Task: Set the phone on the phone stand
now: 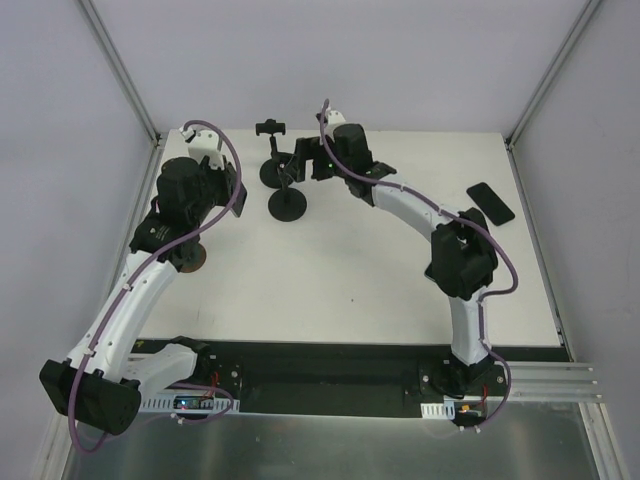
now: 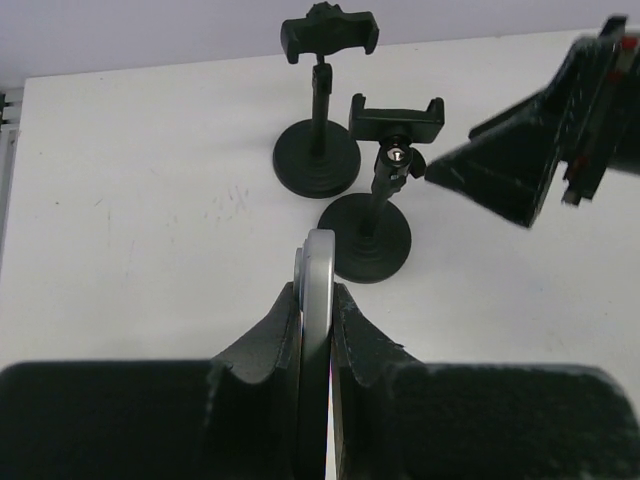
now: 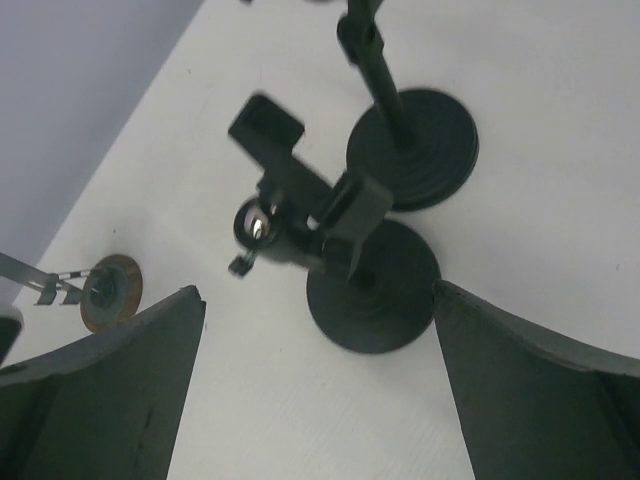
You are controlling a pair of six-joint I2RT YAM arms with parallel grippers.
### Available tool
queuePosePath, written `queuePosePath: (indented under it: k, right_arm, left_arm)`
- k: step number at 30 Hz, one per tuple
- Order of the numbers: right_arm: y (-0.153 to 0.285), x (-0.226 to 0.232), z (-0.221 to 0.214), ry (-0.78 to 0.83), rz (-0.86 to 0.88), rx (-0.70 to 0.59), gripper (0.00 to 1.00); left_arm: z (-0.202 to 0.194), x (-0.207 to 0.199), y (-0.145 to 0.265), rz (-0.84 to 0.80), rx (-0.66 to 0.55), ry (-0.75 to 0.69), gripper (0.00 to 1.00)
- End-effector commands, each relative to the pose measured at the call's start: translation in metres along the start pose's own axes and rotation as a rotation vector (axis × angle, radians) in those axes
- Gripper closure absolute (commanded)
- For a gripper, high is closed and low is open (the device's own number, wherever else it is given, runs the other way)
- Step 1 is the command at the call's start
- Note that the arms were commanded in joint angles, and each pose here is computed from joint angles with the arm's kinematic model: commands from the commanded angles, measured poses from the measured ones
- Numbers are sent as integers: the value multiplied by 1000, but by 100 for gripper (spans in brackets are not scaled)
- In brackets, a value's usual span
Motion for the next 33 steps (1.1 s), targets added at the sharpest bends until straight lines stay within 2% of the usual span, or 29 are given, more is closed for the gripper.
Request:
queuePosePath:
  k: [1, 5, 7, 9, 14, 21, 24, 25, 27, 28, 31, 33]
  right_arm:
    - [-8, -1, 47, 81, 269, 38, 2]
    - [-23, -23, 66, 165, 420, 62, 1]
    - [-30, -28, 60, 192, 466, 90, 1]
    - [-32, -24, 63, 229, 541, 100, 6]
    - [-40, -26, 57, 270, 595, 85, 31]
    - [-40, -29, 55, 317, 595, 60, 44]
    - [-42, -26, 54, 303, 591, 57, 54]
    - [-41, -22, 53, 306, 593, 55, 65]
    - [-41, -20, 49, 304, 565, 51, 71]
    - [-36, -12, 51, 313, 559, 34, 81]
    - [-27, -2, 44, 295, 475, 6, 95]
    - [-15, 7, 40, 261, 438, -25, 96]
  left_arm:
    - [12, -2, -1, -38, -112, 25, 100]
    - [-10, -3, -1, -52, -99, 29, 100]
    - [-12, -3, 0, -48, -100, 23, 100]
    - [-13, -3, 1, -45, -106, 21, 100]
    - [-17, -4, -3, -63, -95, 30, 100]
    - [-18, -8, -5, -95, -90, 44, 100]
    - [-20, -8, -5, -96, -87, 45, 100]
    - [-20, -8, -5, -98, -86, 44, 100]
    - [-20, -7, -6, -92, -87, 42, 100]
    - [-21, -7, -6, -90, -84, 41, 100]
    - [-20, -6, -5, -87, -90, 43, 100]
    - [-19, -6, -4, -85, -93, 42, 100]
Point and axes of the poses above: each gripper's point midway between its finger pads, its own y axis back along the fingers, its own x axis along the line the jaws close on, z = x × y, the point moved 10 cm from there along y, back along the fingers, and after that the axes turned 10 degrees about -y, right-handed, at the moved point
